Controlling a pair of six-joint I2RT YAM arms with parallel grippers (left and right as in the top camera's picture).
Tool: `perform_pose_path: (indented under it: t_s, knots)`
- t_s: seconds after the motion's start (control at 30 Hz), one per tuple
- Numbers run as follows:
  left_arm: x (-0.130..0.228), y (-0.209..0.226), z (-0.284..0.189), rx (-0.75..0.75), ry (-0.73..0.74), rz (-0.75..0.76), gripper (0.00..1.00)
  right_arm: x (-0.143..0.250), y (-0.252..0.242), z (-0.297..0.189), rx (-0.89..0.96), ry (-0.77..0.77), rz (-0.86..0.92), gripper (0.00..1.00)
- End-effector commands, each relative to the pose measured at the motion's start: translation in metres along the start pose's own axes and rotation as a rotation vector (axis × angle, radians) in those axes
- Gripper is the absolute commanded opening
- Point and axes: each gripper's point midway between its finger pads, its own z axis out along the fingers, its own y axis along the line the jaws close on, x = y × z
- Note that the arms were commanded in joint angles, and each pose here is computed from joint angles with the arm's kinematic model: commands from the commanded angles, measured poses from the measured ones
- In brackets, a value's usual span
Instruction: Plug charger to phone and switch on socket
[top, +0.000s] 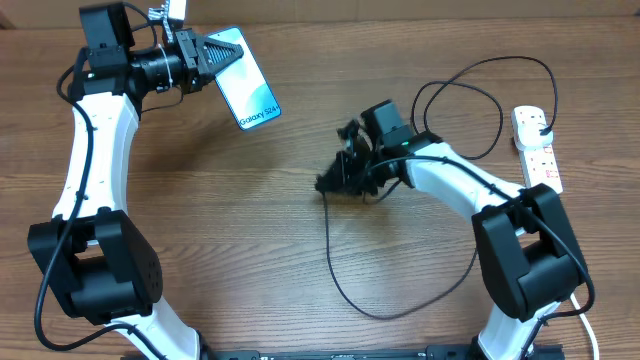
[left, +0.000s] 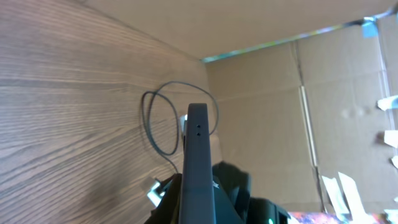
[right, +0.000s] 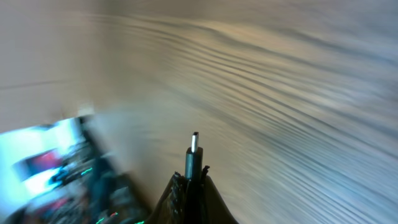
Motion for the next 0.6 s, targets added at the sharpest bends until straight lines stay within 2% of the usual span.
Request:
perform_pose_path:
  t_s: [0.0,0.13,0.33,0.57]
  knots:
    - [0.003,-0.02,-0.007,0.103,0.042,0.01,0.04,0.005,0.067,-0.024,-0.392,0.094,-0.176,0.04]
    - [0.001,-0.028,-0.008,0.134,0.047,0.019,0.05,0.002,0.1,-0.043,-0.567,0.094,-0.337,0.04]
    - [-0.002,-0.043,-0.009,0.192,0.062,0.069,0.04,-0.012,0.119,-0.052,-0.613,0.039,-0.43,0.04]
    - [-0.009,-0.051,-0.01,0.205,0.049,0.061,0.05,-0.021,0.138,-0.064,-0.65,-0.003,-0.487,0.04]
